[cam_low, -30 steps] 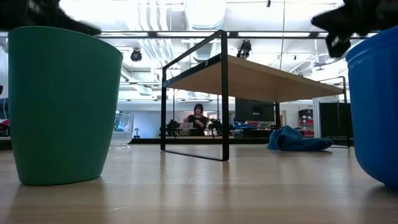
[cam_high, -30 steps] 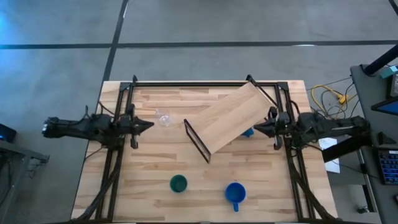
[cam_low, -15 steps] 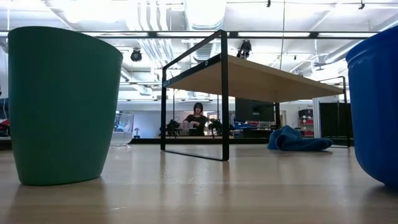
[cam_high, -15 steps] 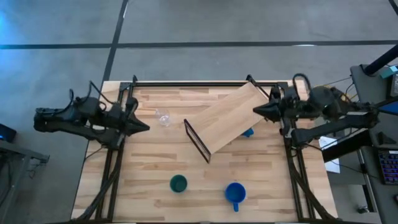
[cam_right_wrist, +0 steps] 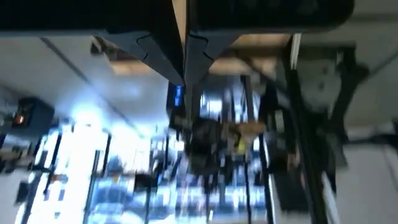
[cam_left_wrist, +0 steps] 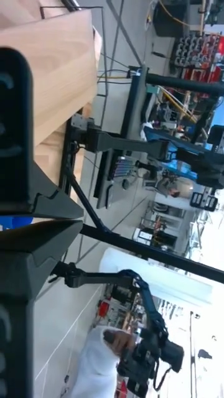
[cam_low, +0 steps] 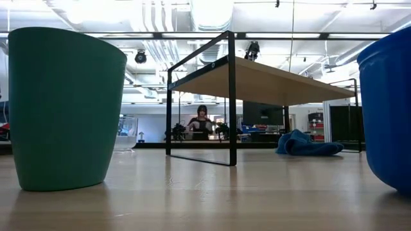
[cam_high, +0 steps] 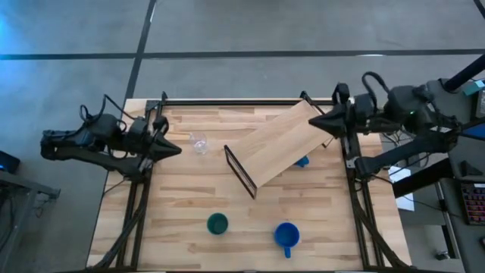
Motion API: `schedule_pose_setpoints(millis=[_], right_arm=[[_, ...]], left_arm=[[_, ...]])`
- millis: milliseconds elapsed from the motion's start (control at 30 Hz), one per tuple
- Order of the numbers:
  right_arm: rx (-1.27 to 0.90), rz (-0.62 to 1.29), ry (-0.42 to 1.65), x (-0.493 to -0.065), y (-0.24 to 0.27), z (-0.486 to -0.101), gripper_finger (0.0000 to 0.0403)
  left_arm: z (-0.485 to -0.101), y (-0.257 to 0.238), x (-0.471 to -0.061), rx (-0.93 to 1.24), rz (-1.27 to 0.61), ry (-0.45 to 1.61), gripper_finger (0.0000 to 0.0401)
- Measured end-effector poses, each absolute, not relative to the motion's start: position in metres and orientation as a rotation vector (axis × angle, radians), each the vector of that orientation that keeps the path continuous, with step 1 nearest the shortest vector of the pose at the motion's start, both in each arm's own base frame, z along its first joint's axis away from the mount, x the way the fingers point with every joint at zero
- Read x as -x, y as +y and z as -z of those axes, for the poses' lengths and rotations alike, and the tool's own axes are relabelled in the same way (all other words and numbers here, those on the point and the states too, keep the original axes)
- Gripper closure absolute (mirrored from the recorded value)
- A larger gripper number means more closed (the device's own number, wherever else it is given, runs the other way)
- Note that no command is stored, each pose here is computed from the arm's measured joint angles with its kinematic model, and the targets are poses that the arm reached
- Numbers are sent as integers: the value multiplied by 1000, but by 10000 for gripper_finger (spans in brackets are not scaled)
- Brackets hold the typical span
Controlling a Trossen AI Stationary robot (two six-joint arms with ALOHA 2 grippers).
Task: Stack small to large cups/mugs on shelf
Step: Put the green cup on the shelf
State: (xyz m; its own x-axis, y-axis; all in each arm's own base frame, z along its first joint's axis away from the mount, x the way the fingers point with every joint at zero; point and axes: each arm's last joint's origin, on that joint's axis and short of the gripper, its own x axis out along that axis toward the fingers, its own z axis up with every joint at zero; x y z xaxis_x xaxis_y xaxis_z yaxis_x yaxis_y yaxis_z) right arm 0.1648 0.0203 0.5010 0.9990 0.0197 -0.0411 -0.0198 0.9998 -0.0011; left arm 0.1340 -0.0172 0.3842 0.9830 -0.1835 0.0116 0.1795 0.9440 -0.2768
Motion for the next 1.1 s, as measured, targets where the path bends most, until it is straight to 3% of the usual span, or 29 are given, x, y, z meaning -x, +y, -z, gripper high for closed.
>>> schedule_pose_setpoints(millis=[300, 500, 767, 933, 1100], right_arm=[[-240, 58, 494, -153, 19, -472, 394], [-170, 66, 642, -159, 19, -455, 394], [50, 2, 756, -196, 25, -438, 392], [120, 44, 826, -222, 27, -427, 367], [95, 101, 1024, -238, 29, -412, 329]], left_arm=[[-397, -17, -173, 214, 19, 142, 400], [-411, -15, -191, 153, -124, 122, 400], [-409, -11, -201, 89, -196, 156, 400], [-414, -10, -193, 97, -198, 124, 400], [-415, -10, -186, 97, -198, 124, 400]])
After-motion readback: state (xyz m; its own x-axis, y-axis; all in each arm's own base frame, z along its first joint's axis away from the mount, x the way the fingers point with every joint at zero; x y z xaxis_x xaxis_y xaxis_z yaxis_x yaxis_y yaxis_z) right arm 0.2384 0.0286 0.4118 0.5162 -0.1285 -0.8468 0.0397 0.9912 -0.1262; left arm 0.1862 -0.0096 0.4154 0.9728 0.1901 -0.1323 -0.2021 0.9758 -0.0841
